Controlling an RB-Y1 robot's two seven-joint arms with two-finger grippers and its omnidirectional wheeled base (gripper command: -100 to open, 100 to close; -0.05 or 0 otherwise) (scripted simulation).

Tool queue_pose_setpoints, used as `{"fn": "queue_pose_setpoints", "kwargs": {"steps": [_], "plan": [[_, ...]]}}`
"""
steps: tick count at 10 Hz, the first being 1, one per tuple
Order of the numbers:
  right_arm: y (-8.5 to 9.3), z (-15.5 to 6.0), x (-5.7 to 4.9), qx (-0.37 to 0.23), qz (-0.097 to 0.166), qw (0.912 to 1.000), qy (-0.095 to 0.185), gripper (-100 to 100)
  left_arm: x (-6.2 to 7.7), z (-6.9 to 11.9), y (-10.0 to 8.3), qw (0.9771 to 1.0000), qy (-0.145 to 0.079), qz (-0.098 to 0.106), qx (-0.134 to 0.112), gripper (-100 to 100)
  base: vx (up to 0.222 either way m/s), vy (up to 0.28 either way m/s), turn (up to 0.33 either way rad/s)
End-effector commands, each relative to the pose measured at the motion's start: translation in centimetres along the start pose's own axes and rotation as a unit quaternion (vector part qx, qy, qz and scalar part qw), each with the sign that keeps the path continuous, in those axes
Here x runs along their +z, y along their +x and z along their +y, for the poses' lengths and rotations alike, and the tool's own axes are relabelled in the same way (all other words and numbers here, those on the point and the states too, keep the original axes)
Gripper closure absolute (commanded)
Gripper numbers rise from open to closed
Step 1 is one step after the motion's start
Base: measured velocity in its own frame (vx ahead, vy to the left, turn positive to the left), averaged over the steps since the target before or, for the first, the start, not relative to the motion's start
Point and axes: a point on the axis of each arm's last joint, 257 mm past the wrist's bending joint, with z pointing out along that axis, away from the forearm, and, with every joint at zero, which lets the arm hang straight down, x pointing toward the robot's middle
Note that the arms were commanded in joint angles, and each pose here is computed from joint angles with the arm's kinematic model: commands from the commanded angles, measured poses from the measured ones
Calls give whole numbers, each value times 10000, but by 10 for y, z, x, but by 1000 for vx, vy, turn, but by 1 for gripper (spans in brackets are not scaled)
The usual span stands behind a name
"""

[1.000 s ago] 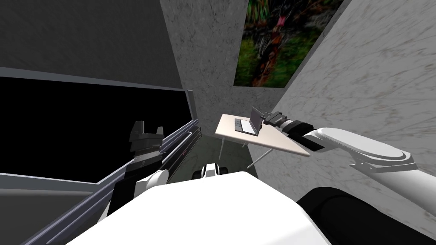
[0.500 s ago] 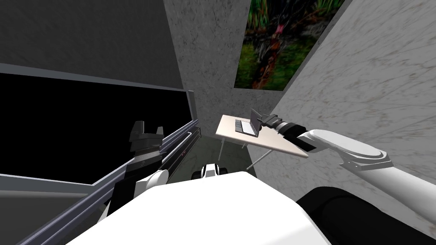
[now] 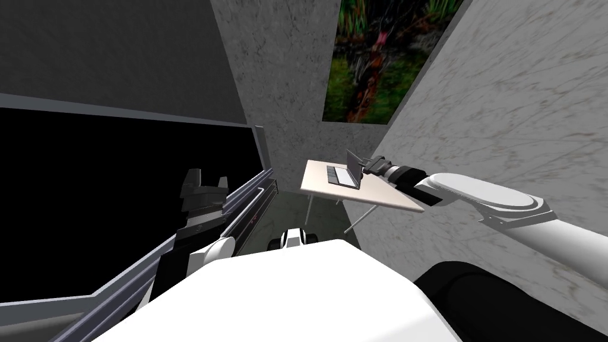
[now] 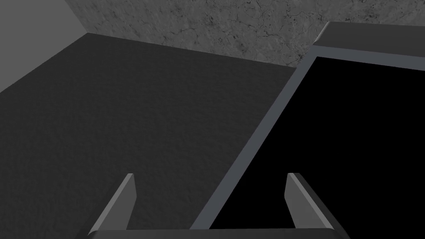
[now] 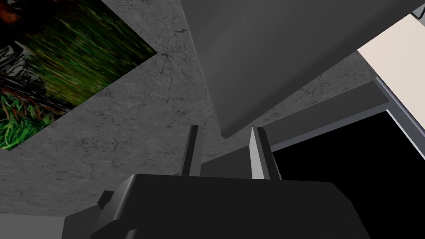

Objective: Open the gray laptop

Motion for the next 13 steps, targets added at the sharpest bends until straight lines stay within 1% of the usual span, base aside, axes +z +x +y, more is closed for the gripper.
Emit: {"fn": "queue_pose_setpoints", "kwargs": {"steps": [1,3,5,6,7,10,13], "plan": [[0,8,8,-607,107,9976,-318,100,0,0,0,10000,0,0,0,0,80,113,-185],[-7,11,16,-1073,93,9928,-529,100,0,0,0,10000,0,0,0,0,79,116,-194],[-13,17,24,-1511,65,9857,-742,100,0,0,0,10000,0,0,0,0,66,129,-213],[-14,13,22,-1382,55,9883,-641,100,0,0,0,10000,0,0,0,0,28,63,-46],[-12,24,25,-1823,85,9802,-769,100,0,0,0,10000,1,1,0,0,21,67,-98],[-9,39,28,-2429,96,9654,-941,100,0,0,0,10000,1,0,-1,0,52,119,-100],[-7,56,31,-3014,61,9470,-1109,100,0,0,0,10000,1,1,0,0,23,94,-82]]}}
